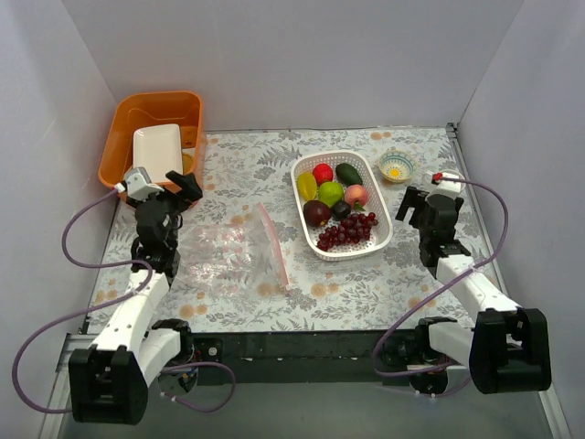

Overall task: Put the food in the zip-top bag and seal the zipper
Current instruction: Pick up the zipper food storage bag at the center of the board.

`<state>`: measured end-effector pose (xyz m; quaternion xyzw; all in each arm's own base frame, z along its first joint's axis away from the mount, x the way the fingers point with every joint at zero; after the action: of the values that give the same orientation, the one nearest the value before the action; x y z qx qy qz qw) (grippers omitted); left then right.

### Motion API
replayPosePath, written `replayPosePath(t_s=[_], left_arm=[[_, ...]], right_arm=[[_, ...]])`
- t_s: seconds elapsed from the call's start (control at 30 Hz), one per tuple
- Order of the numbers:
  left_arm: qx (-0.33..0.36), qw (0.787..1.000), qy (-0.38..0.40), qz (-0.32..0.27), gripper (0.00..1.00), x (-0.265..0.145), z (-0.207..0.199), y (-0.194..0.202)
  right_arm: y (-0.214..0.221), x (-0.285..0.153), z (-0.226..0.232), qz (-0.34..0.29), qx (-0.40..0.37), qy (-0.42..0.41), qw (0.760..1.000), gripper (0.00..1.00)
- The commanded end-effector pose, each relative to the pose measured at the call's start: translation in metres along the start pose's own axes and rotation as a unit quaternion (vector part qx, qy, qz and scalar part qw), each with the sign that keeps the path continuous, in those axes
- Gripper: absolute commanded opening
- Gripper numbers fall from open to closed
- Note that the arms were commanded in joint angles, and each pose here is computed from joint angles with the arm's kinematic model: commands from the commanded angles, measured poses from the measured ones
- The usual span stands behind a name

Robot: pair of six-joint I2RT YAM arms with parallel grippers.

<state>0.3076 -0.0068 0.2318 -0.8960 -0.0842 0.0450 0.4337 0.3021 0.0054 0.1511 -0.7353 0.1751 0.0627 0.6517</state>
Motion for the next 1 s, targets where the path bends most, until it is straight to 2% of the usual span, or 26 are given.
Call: replayPosePath(t_s=[0.0,0.03,0.07,0.13,0.17,0.27,0.33,0.37,0.47,0.53,0.63,0.67,0.7,0.77,0.8,0.97], left_arm=[[-0.035,0.991,0.016,0.132,0.98,-0.032,-0.02,0.005],[-0.032,0.989,0.035,0.14,0.98,-0.036,-0.027,0.001],[-0.025,0.983,0.034,0.178,0.98,-0.043,-0.027,0.007],[-0.032,0.974,0.062,0.214,0.98,-0.049,-0.04,0.006],[-0.04,0.969,0.052,0.237,0.98,-0.053,-0.038,0.011],[-0.07,0.953,0.045,0.291,0.98,-0.064,-0.042,0.019],[-0.072,0.94,0.062,0.328,0.98,-0.07,-0.044,0.027],[-0.076,0.925,0.075,0.366,0.98,-0.077,-0.047,0.033],[-0.085,0.898,0.108,0.418,0.98,-0.09,-0.053,0.039],[-0.09,0.898,0.118,0.413,0.98,-0.097,-0.058,0.034],[-0.083,0.905,0.086,0.408,0.98,-0.102,-0.059,0.031],[-0.078,0.901,0.062,0.422,0.98,-0.108,-0.055,0.036],[-0.062,0.911,0.034,0.406,0.98,-0.103,-0.054,0.034],[-0.039,0.907,0.013,0.419,0.98,-0.112,-0.058,0.046],[-0.026,0.915,-0.008,0.403,0.98,-0.109,-0.058,0.046],[0.008,0.901,-0.048,0.43,0.98,-0.111,-0.064,0.077]], right_arm=[[-0.009,-0.023,0.011,0.065,0.051,-0.053,0.995,0.98],[-0.012,-0.026,0.015,0.066,0.052,-0.074,0.994,0.98],[-0.02,-0.032,0.019,0.05,0.055,-0.1,0.992,0.98],[-0.028,-0.04,0.032,0.029,0.065,-0.162,0.984,0.98],[-0.036,-0.048,0.037,0.013,0.081,-0.192,0.978,0.98],[-0.035,-0.059,0.048,0.019,0.13,-0.229,0.965,0.98],[-0.039,-0.066,0.056,0.021,0.129,-0.275,0.952,0.98],[-0.034,-0.067,0.059,0.043,0.129,-0.285,0.949,0.98],[-0.041,-0.071,0.063,0.05,0.114,-0.315,0.941,0.98],[-0.04,-0.075,0.063,0.063,0.106,-0.321,0.939,0.98],[-0.041,-0.081,0.061,0.071,0.102,-0.323,0.938,0.97],[-0.041,-0.081,0.062,0.072,0.101,-0.324,0.938,0.96],[-0.041,-0.082,0.062,0.075,0.103,-0.325,0.937,0.96],[-0.042,-0.083,0.064,0.076,0.102,-0.333,0.934,0.95],[-0.043,-0.082,0.064,0.078,0.104,-0.333,0.934,0.94],[-0.057,-0.087,0.074,0.077,0.09,-0.368,0.922,0.93]])
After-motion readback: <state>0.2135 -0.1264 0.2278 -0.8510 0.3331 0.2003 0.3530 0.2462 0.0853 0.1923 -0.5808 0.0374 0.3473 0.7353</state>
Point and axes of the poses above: each gripper's point midway between its finger pads, its own x axis out along the fingers, its own z axis along the line the jaws close on, y = z × x, the point moved 6 cm from there along -x, back along the fingers, and after that the axes turned 12 degrees about -x, right-handed, at the moved point
